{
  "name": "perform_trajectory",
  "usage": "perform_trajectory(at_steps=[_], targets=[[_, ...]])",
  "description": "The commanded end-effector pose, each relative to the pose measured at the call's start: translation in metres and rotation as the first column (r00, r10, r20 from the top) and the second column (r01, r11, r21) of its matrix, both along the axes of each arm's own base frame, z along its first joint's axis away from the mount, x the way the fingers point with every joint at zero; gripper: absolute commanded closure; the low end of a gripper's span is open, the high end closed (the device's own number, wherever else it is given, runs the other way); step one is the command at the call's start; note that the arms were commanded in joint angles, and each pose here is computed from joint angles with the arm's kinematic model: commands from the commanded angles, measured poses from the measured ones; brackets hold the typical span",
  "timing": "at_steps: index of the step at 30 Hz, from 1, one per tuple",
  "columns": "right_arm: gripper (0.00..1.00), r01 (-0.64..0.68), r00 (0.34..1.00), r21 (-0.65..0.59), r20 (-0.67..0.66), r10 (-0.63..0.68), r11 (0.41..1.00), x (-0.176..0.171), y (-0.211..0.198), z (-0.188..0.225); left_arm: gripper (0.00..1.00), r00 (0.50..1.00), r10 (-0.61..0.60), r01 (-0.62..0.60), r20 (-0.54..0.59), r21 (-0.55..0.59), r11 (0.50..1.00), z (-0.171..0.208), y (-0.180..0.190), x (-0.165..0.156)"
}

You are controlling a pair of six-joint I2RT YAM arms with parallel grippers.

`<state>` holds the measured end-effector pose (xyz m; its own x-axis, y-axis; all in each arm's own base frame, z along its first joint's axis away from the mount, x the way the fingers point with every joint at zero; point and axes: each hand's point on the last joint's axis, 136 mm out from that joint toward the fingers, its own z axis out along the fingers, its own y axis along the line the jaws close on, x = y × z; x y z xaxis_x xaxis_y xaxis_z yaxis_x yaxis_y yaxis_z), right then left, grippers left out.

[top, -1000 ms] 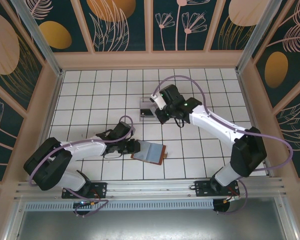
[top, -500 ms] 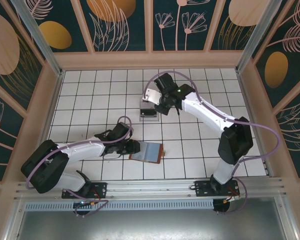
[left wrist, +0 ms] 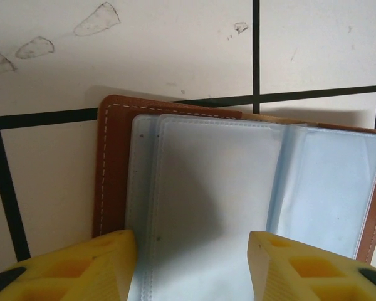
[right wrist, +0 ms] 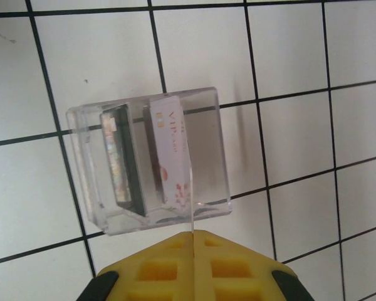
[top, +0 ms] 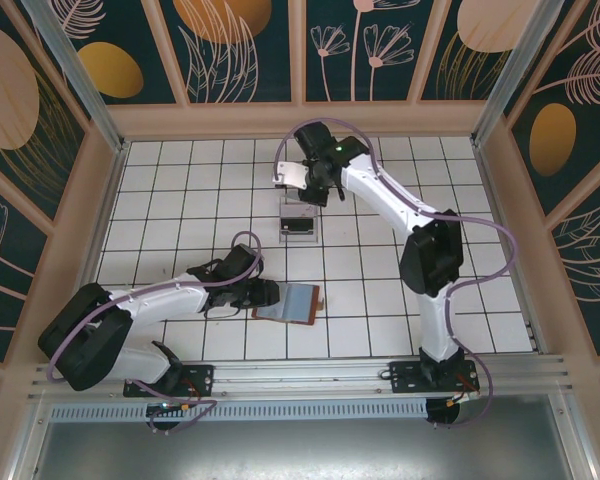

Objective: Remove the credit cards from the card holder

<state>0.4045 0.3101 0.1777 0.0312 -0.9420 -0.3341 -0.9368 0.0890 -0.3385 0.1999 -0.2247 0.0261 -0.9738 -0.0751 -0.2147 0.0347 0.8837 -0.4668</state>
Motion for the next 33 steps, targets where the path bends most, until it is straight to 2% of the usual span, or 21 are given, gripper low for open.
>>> perform_trajectory(at_steps=[1, 11, 19, 33], targets=[[1.00, -0.053, 0.998, -0.042, -0.034, 0.052, 0.998, 0.001, -0.001, -0.005, 0.45, 1.000, 0.015, -0.014, -0.017, 0.060, 0.998, -0.003, 0.011, -0.003], [1.00, -0.072, 0.997, -0.083, -0.031, 0.069, 0.994, 0.019, 0.006, -0.020, 0.41, 1.000, 0.016, -0.015, -0.021, 0.066, 0.998, -0.003, 0.011, -0.002], [1.00, -0.063, 0.998, -0.121, -0.036, 0.060, 0.991, 0.028, 0.002, -0.037, 0.33, 1.000, 0.007, -0.007, -0.006, 0.042, 0.999, 0.004, 0.006, 0.000], [1.00, -0.078, 0.996, -0.144, -0.054, 0.071, 0.987, 0.037, 0.005, -0.062, 0.33, 0.999, -0.020, 0.018, -0.042, -0.058, 0.998, 0.007, -0.006, -0.011]])
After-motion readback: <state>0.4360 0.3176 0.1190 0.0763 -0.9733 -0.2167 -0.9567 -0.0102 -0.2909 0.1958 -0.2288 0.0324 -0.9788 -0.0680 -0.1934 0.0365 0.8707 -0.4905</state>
